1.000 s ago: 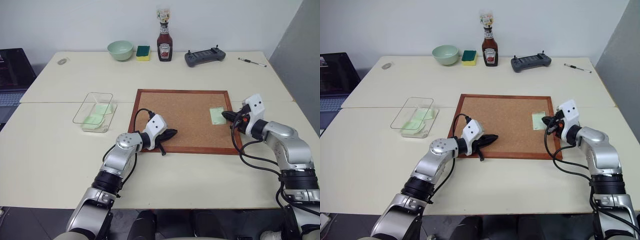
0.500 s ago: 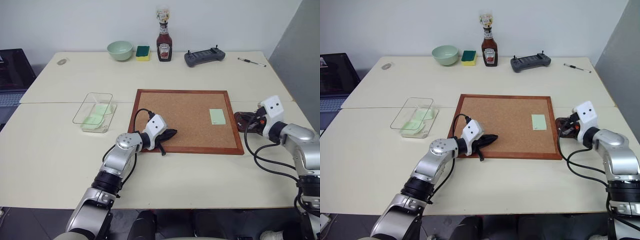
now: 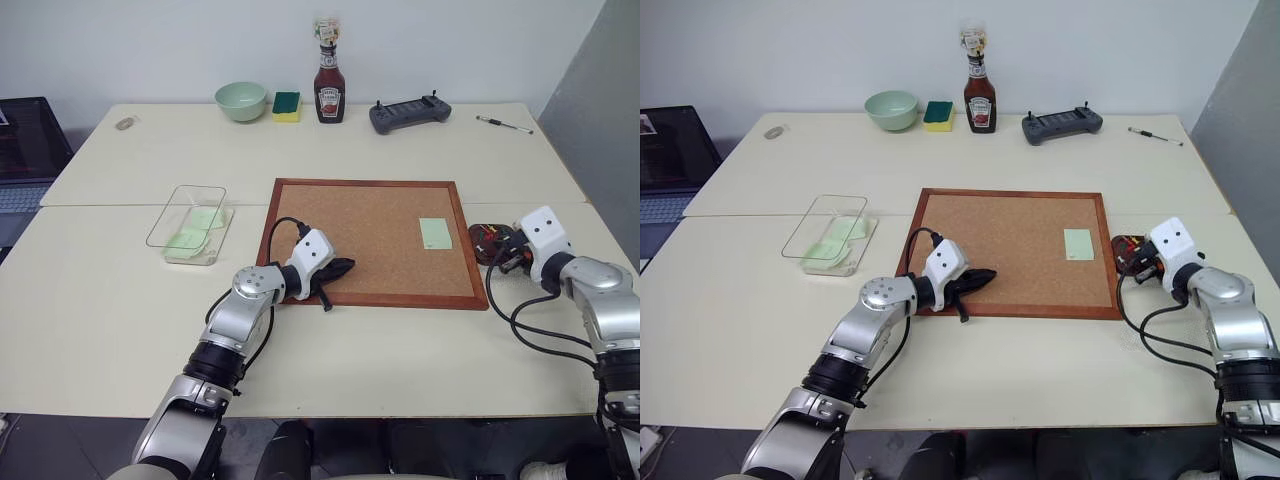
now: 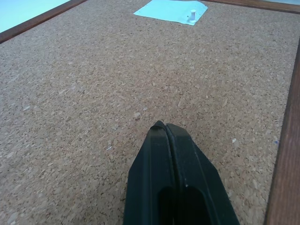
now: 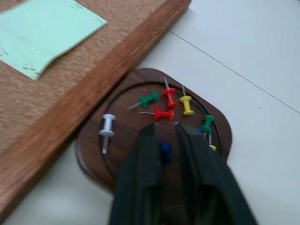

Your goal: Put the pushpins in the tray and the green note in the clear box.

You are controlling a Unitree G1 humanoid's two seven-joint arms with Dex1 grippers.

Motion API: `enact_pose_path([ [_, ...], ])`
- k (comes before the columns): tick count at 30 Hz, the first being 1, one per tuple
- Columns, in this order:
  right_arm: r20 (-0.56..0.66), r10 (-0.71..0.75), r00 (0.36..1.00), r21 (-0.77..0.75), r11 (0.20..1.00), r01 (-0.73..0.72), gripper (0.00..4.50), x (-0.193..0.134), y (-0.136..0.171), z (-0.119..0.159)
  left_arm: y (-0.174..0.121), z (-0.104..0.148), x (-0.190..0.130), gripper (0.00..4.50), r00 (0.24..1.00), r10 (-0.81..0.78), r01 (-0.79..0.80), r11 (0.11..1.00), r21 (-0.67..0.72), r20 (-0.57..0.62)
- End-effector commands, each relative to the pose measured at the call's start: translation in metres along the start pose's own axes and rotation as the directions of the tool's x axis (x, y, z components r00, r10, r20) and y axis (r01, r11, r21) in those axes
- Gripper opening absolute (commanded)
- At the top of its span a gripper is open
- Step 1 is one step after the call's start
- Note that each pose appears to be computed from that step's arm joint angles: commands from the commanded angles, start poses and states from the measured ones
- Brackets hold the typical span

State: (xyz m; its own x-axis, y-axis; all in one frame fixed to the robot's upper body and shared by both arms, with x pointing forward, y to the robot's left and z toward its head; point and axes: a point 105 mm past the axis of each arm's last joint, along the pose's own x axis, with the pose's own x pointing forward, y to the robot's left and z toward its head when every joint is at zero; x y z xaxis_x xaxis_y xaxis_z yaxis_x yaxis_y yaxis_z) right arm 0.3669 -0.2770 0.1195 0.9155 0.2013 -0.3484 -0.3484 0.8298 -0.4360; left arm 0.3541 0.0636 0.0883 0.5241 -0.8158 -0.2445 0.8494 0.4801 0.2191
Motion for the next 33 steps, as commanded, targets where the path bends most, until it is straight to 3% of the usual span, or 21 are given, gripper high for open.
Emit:
enact_pose_path([
  [1,0.064,-0.023,0.998,-0.021,0.999,0.025,1.79,-0.002,-0.007,0.017,-0.007,-0.011,0.000,0.00,0.999,-0.023,0.022,1.000,-0.007,-0.036],
  [2,0.071,-0.024,0.997,-0.016,1.000,0.025,2.00,-0.003,-0.008,0.018,-0.007,-0.011,0.000,0.00,0.999,-0.023,0.022,1.000,-0.007,-0.036],
  [16,0.227,-0.039,0.973,0.153,0.988,0.003,2.00,-0.018,-0.023,0.067,-0.007,-0.012,0.000,0.00,0.999,-0.025,0.024,1.000,-0.009,-0.036],
  [24,0.244,0.227,0.943,0.081,0.964,-0.253,2.00,-0.009,0.039,0.074,-0.006,-0.012,0.000,0.00,0.999,-0.021,0.021,1.000,-0.009,-0.038],
  [33,0.231,0.321,0.919,0.089,0.933,-0.348,2.00,0.013,0.078,0.067,-0.006,-0.012,-0.001,0.00,0.999,-0.017,0.017,1.000,-0.006,-0.039],
])
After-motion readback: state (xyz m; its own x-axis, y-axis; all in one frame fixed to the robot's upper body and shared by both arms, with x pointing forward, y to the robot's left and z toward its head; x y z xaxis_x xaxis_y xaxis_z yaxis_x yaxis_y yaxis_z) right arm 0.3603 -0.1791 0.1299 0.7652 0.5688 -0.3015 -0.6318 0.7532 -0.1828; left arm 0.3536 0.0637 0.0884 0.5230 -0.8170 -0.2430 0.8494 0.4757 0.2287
